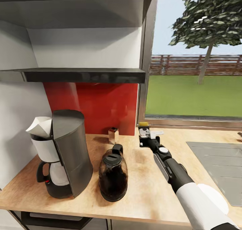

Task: Set up a coffee station on the kitchen countertop: keep the coffee maker on the countertop, move the bottle of coffee from the kitchen shelf to the counter next to the coffee maker, place a paper coffee filter on top of the coffee maker, put the saucer next to the coffee maker with the coffee cup on the saucer, and place the electric kettle next to the coffee maker.

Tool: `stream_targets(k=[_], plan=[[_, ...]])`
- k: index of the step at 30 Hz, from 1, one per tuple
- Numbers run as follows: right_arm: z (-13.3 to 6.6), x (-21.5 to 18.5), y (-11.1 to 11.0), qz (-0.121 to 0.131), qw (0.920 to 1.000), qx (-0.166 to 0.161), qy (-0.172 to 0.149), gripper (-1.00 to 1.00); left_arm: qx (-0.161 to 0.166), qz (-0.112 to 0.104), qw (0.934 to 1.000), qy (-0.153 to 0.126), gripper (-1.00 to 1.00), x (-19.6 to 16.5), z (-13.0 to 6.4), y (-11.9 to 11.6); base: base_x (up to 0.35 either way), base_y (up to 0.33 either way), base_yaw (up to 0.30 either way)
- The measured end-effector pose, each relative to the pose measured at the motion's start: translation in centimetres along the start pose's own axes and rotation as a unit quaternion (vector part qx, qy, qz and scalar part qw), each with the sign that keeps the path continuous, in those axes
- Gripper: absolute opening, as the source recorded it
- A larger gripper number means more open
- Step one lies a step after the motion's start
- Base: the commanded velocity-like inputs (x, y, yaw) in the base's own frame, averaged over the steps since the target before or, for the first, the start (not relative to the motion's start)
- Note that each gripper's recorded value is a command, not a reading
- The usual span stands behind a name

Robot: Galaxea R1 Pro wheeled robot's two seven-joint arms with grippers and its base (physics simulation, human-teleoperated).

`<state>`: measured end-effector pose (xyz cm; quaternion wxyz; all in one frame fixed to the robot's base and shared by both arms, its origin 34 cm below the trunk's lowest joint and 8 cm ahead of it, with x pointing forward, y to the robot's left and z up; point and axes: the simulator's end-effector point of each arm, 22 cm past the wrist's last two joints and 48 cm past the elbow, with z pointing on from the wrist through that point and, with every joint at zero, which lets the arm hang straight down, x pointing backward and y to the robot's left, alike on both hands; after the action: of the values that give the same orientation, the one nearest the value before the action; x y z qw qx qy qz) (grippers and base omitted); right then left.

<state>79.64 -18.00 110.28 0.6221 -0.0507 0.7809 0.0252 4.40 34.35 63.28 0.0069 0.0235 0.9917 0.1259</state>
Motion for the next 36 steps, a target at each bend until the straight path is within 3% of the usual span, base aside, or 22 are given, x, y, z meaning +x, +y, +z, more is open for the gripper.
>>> stream_targets(k=[6, 22, 36], plan=[[-0.15, -0.28, -1.03, -0.018, 0.9992, -0.033, -0.013, -1.00, 0.000, 0.000, 1.0000, 0.000, 1.00, -0.01, -0.01, -0.05, 0.004, -0.008, 0.000], [-0.19, -0.37, -0.85, -0.018, 0.9991, -0.037, -0.014, -1.00, 0.002, -0.001, 1.0000, 0.000, 1.00, 0.01, -0.03, -0.26, 0.000, -0.147, 0.010], [-0.15, -0.21, -0.72, -0.017, 0.9991, -0.038, -0.013, -1.00, 0.002, -0.002, 1.0000, 0.000, 1.00, -0.04, -0.03, -0.26, 0.000, -0.008, 0.257]])
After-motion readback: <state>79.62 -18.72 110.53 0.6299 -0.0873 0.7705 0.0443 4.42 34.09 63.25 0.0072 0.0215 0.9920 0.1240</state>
